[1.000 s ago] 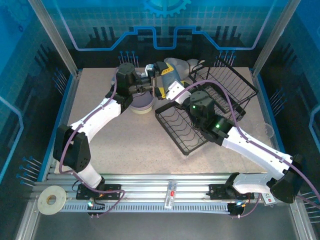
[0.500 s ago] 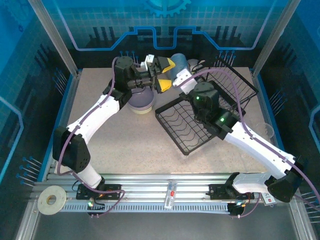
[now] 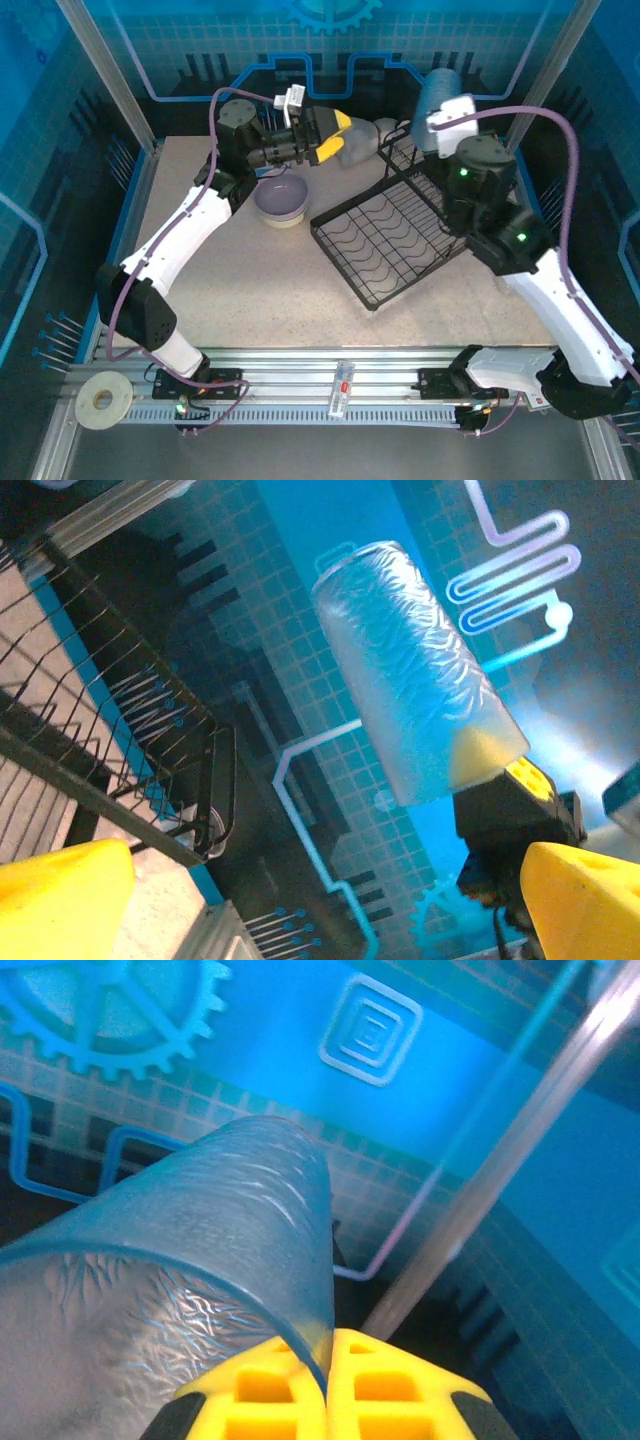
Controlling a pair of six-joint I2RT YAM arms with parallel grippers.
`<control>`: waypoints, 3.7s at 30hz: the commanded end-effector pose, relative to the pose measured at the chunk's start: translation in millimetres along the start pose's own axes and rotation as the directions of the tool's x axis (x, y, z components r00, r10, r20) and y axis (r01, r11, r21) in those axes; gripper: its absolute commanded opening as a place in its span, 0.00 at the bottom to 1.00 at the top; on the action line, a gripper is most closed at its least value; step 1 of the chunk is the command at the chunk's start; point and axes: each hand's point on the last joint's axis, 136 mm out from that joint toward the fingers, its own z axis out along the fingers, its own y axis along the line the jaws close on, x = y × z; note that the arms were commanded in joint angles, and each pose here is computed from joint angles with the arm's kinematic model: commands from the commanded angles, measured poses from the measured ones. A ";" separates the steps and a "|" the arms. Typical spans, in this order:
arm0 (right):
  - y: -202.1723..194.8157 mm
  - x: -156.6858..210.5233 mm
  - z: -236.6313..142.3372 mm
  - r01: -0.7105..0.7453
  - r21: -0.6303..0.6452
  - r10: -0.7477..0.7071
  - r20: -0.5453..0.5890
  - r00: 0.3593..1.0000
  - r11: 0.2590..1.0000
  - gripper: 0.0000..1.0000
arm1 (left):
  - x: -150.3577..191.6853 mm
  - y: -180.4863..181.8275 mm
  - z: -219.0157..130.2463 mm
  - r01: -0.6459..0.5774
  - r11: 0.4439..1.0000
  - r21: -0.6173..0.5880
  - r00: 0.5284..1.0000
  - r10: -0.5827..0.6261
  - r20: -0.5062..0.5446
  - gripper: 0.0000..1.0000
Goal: Unload the mixed dishes from the dish rack
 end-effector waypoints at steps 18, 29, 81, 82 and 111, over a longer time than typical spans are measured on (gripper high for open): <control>-161.4 142.8 -82.3 -0.238 0.444 0.457 -0.492 0.741 0.864 0.00 | 44.2 7.0 47.9 -0.334 0.933 0.133 0.939 0.341 -0.033 0.99; -150.5 189.0 -82.2 -0.368 0.539 0.643 -0.524 0.559 0.758 0.00 | 63.0 33.0 42.9 -0.366 0.924 0.111 0.927 0.373 -0.046 0.99; -119.8 316.0 -64.3 -0.471 0.835 0.931 -0.358 -0.073 0.284 0.00 | 97.6 128.6 -41.8 -0.543 0.809 -0.223 0.827 0.561 0.022 0.99; -120.2 317.6 -64.0 -0.466 0.837 0.930 -0.360 -0.075 0.287 0.00 | 97.0 128.0 -41.7 -0.542 0.810 -0.223 0.828 0.561 0.027 0.99; -108.0 379.5 -39.7 -0.368 0.873 0.893 -0.408 -0.190 0.320 0.00 | 95.6 129.9 -36.9 -0.520 0.830 -0.201 0.842 0.537 0.042 0.99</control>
